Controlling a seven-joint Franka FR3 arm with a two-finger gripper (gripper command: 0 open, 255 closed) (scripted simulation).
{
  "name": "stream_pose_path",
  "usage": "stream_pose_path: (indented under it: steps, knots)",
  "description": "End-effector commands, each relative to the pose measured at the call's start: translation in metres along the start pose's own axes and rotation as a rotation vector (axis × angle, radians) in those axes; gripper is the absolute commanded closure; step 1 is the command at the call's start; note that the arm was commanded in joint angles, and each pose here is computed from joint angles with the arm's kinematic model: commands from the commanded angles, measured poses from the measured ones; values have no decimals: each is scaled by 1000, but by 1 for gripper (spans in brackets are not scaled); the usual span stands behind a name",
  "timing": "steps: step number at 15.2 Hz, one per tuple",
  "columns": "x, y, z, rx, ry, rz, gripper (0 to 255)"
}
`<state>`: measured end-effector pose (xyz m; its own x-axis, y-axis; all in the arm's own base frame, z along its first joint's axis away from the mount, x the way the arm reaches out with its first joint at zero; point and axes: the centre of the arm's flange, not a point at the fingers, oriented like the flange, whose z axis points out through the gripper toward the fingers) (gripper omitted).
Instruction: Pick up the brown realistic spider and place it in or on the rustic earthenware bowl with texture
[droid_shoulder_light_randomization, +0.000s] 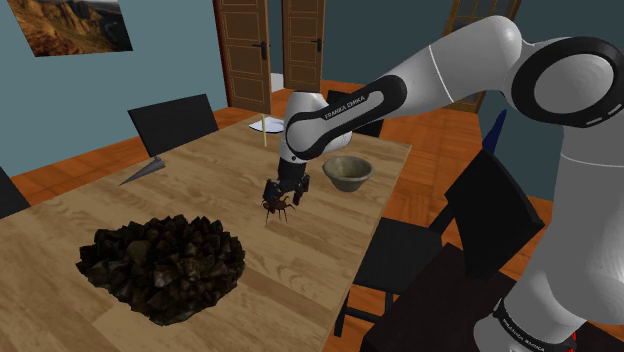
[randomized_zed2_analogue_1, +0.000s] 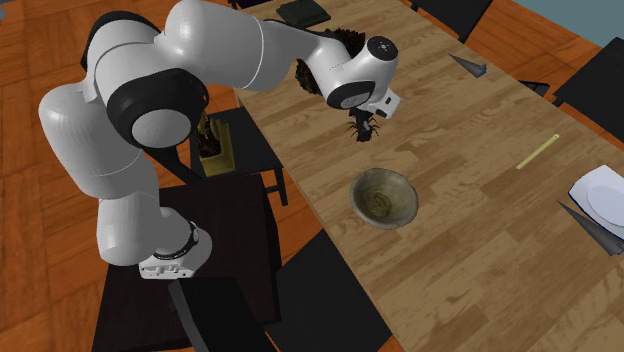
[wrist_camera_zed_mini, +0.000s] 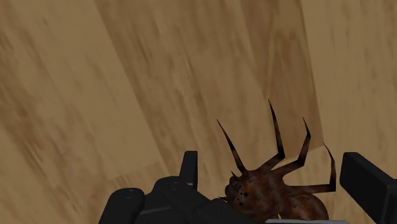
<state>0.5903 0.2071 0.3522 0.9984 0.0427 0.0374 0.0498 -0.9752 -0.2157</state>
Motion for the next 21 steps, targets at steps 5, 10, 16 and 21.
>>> stream_pose_path:
  steps: [5, 10, 16, 21]
  knots:
    - [0, 0, 0, 0, 0, 0, 255]
    - [0, 0, 0, 0, 0, 0, 255]
    - [1, -7, -31, 0, 0, 0, 255]
    - [2, -13, -57, 0, 0, 0, 255]
